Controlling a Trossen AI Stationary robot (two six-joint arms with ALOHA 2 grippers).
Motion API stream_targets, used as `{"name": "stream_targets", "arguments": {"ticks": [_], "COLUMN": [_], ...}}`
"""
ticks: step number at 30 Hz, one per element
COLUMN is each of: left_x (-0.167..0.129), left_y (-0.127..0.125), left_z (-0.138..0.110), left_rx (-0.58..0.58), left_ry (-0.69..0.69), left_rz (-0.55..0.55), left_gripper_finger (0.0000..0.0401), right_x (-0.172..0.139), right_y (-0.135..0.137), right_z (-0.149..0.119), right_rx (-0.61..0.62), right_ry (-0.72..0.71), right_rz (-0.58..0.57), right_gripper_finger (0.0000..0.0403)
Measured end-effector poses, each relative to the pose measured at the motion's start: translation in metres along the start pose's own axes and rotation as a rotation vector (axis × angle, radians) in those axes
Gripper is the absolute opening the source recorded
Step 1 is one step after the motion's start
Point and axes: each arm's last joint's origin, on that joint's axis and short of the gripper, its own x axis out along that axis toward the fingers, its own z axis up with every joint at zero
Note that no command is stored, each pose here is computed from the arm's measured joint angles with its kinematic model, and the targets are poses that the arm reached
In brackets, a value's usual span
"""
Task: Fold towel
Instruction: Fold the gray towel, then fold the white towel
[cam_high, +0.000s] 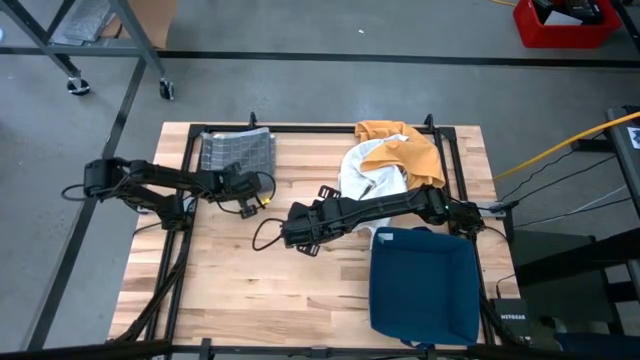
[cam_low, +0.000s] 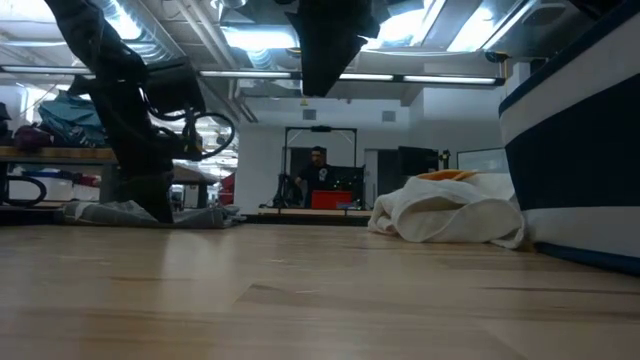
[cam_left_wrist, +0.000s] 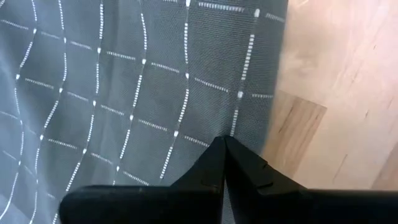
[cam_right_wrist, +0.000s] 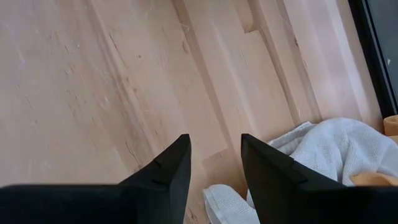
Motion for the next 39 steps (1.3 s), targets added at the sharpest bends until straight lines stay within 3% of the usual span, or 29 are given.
{"name": "stream_targets", "arguments": {"ticks": [10,19,23,27,33,39], "left_x": [-0.042,-0.071,-0.076,-0.076,-0.075,-0.073], "left_y": [0.002,0.014,0.017,0.016,0.015,0.015], "left_z": [0.007,0.006,0.002,-0.003,-0.007,-0.011], "left_rx": [-0.011,-0.120,-0.159,-0.143,-0.104,-0.092], "left_ry": [-0.258,-0.421,-0.423,-0.392,-0.349,-0.306], "left_rz": [-0.055,-0.066,-0.081,-0.112,-0.137,-0.144], "left_gripper_finger": [0.0003,0.0003,0.0003,0.0003,0.0003,0.0003], "right_x": [0.000,0.000,0.000,0.000,-0.001,-0.038], "right_y": [0.000,0.000,0.002,0.007,0.009,-0.010], "right_z": [0.000,0.000,0.001,0.005,0.009,0.009], "right_rx": [0.000,-0.006,0.003,0.018,0.014,0.051], "right_ry": [-0.001,-0.002,0.003,-0.003,-0.040,-0.116], "right_rz": [-0.001,0.000,0.049,0.142,0.178,0.221], "right_gripper_finger": [0.0143,0.0143,0.0143,0.0143,0.0143,0.0143]}}
